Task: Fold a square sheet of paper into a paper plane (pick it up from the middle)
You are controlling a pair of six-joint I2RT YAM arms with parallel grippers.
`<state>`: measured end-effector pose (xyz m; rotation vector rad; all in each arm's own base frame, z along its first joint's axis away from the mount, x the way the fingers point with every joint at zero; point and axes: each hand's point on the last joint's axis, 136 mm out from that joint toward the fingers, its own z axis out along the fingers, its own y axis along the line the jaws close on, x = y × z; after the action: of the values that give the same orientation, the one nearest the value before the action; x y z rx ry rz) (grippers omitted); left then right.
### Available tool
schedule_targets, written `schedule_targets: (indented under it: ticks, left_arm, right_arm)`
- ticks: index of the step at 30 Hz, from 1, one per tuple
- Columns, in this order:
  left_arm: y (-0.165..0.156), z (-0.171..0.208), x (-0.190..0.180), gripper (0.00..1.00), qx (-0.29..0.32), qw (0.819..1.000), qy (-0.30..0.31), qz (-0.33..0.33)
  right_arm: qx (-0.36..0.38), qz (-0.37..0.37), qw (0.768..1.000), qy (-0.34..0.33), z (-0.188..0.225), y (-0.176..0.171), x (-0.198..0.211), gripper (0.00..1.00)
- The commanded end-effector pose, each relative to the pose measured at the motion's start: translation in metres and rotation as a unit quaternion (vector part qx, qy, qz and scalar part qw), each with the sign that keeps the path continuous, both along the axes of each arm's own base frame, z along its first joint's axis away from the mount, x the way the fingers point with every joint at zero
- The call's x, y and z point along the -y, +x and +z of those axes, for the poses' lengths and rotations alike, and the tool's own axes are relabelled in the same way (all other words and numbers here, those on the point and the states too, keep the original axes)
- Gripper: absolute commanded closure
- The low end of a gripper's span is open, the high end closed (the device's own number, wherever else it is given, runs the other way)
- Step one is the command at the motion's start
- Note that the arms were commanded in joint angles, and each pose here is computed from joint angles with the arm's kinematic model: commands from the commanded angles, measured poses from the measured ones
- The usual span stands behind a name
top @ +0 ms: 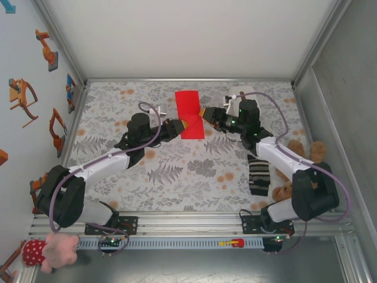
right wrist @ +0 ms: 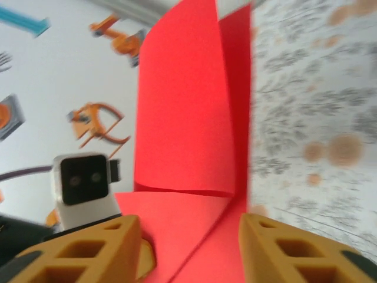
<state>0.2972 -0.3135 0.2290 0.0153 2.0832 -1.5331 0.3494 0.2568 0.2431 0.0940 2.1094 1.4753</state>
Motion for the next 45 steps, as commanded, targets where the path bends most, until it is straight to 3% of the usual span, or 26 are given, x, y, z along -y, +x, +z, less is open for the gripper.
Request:
schedule_targets:
  ticks: [1, 5, 8, 10, 15, 19, 24, 27, 30, 36, 40, 45]
  left_arm:
    - [0.007, -0.01, -0.01, 0.9, 0.002, 0.998, 0.064, 0.019]
    - [0.008, -0.037, -0.03, 0.9, -0.014, 0.983, 0.178, 0.04]
    - [0.009, -0.056, -0.051, 0.9, -0.019, 0.956, 0.286, 0.06]
    - [0.009, -0.066, -0.068, 0.9, -0.018, 0.928, 0.364, 0.073]
    - [0.011, -0.073, -0.104, 0.9, -0.009, 0.837, 0.538, 0.095]
    - [0.018, -0.069, -0.125, 0.9, 0.005, 0.764, 0.634, 0.122]
    - [0.027, -0.066, -0.142, 0.9, 0.019, 0.657, 0.739, 0.151]
    - [0.032, -0.076, -0.138, 0.9, 0.016, 0.622, 0.77, 0.141]
    - [0.034, -0.092, -0.126, 0.9, 0.01, 0.617, 0.776, 0.129]
    - [0.032, -0.136, -0.095, 0.87, -0.044, 0.649, 0.752, 0.104]
    - [0.028, -0.155, -0.072, 0.82, -0.081, 0.693, 0.711, 0.092]
    - [0.018, -0.175, -0.038, 0.66, -0.122, 0.761, 0.635, 0.047]
  right_arm:
    - [0.009, -0.067, 0.993, -0.101, -0.013, 0.004, 0.034, 0.47]
    - [0.019, -0.102, 0.983, -0.153, -0.015, 0.003, 0.055, 0.45]
    - [0.022, -0.118, 0.976, -0.182, -0.017, 0.001, 0.066, 0.45]
    - [0.019, -0.128, 0.973, -0.193, -0.019, 0.001, 0.071, 0.45]
    - [0.012, -0.139, 0.968, -0.208, -0.026, 0.001, 0.076, 0.45]
    - [0.007, -0.149, 0.965, -0.216, -0.03, 0.002, 0.081, 0.45]
    - [-0.001, -0.164, 0.959, -0.229, -0.035, 0.001, 0.089, 0.45]
    - [-0.007, -0.173, 0.957, -0.234, -0.039, -0.001, 0.094, 0.45]
    - [-0.011, -0.178, 0.955, -0.237, -0.042, -0.003, 0.097, 0.46]
    - [-0.032, -0.193, 0.952, -0.235, -0.048, -0.007, 0.103, 0.46]
    - [-0.047, -0.194, 0.953, -0.226, -0.052, -0.009, 0.102, 0.48]
    - [-0.059, -0.196, 0.951, -0.23, -0.059, -0.011, 0.103, 0.48]
